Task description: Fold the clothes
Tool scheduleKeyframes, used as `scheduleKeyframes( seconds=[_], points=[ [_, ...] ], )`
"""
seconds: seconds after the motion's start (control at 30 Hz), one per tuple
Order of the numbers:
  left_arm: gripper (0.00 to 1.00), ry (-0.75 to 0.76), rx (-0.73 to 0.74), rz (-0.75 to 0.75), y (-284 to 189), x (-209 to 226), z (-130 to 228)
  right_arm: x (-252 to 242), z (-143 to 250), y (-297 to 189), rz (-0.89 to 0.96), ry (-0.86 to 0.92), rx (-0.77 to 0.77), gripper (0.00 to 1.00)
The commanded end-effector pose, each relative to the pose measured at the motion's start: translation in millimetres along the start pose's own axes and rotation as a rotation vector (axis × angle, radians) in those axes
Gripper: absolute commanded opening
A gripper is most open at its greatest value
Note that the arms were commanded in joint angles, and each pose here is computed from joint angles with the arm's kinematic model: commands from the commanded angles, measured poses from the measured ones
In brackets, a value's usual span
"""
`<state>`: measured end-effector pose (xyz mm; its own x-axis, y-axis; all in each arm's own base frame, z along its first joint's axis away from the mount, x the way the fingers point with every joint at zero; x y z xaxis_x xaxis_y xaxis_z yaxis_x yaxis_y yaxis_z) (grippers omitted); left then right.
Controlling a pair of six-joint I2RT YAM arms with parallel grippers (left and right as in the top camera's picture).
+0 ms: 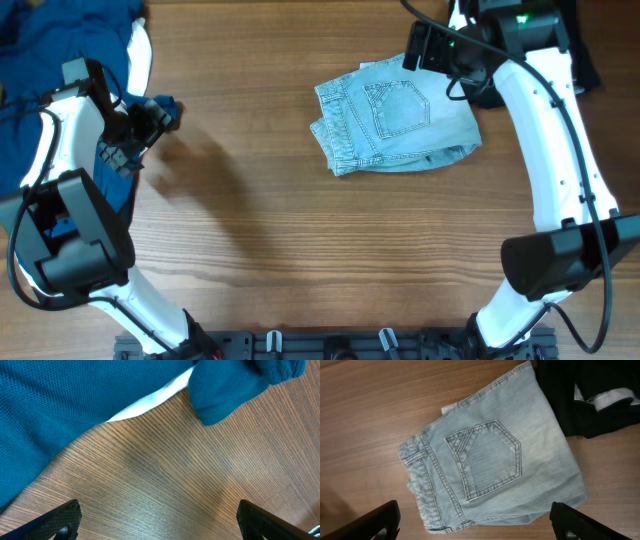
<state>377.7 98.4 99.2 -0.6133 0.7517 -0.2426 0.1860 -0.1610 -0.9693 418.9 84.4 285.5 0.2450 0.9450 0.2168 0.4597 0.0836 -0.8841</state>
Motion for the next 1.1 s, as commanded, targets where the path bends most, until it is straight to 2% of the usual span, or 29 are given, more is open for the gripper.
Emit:
scheduleKeyframes(
  seconds=[0.0, 0.13, 0.23, 0.33, 0.5, 0.67, 0.83, 1.07],
  points=[
    [1.0, -0.009, -0.027, 0.005, -9.9, -2.5, -3.4, 2.5, -2.0, -10.0, 0.043, 0.023, -0.047, 0.97],
    [1.0, -0.004, -0.016, 0.002, -9.4, -4.0, -0.5, 3.5, 7.7, 9.9, 0.064, -0.021, 0.031, 0.99],
    [1.0, 0.007, -0.015, 0.003, -8.5, -7.9, 1.0, 7.9, 21.5, 47.3, 0.05, -0.118, 0.16, 1.0],
    [1.0, 0.015, -0.014, 0.003, -7.8, -10.8, 2.3, 1.3, 30.4, 77.5, 0.097, -0.098, 0.241, 1.0],
    [1.0, 0.022, -0.013, 0.004, -7.3, -13.1, 3.3, -33.3, 41.8, 106.2, 0.236, 0.148, 0.358, 1.0],
    [1.0, 0.022, -0.013, 0.004, -7.2, -12.9, 3.1, -62.9, 51.6, 93.4, 0.36, 0.337, 0.422, 1.0],
    [1.0, 0.021, -0.014, 0.004, -7.4, -13.0, 3.2, -75.7, 85.1, 94.6, 0.517, 0.544, 0.515, 1.0],
    [1.0, 0.023, -0.021, 0.007, -7.4, -13.6, 1.7, -60.7, 128.0, 129.5, 0.471, 0.607, 0.629, 1.0]
  ],
)
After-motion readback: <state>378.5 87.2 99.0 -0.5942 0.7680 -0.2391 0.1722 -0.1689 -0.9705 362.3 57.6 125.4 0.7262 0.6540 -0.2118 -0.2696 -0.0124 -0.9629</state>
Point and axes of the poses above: each gripper's point midway between its finger pads, its own y axis out along the fingers, its own x axis along the line the jaws close on, z = x × y, the point moved 5 cm from there along -y, back along the fingers, and after that the axes turned 7 degrees about y, right-handed, at the moved point
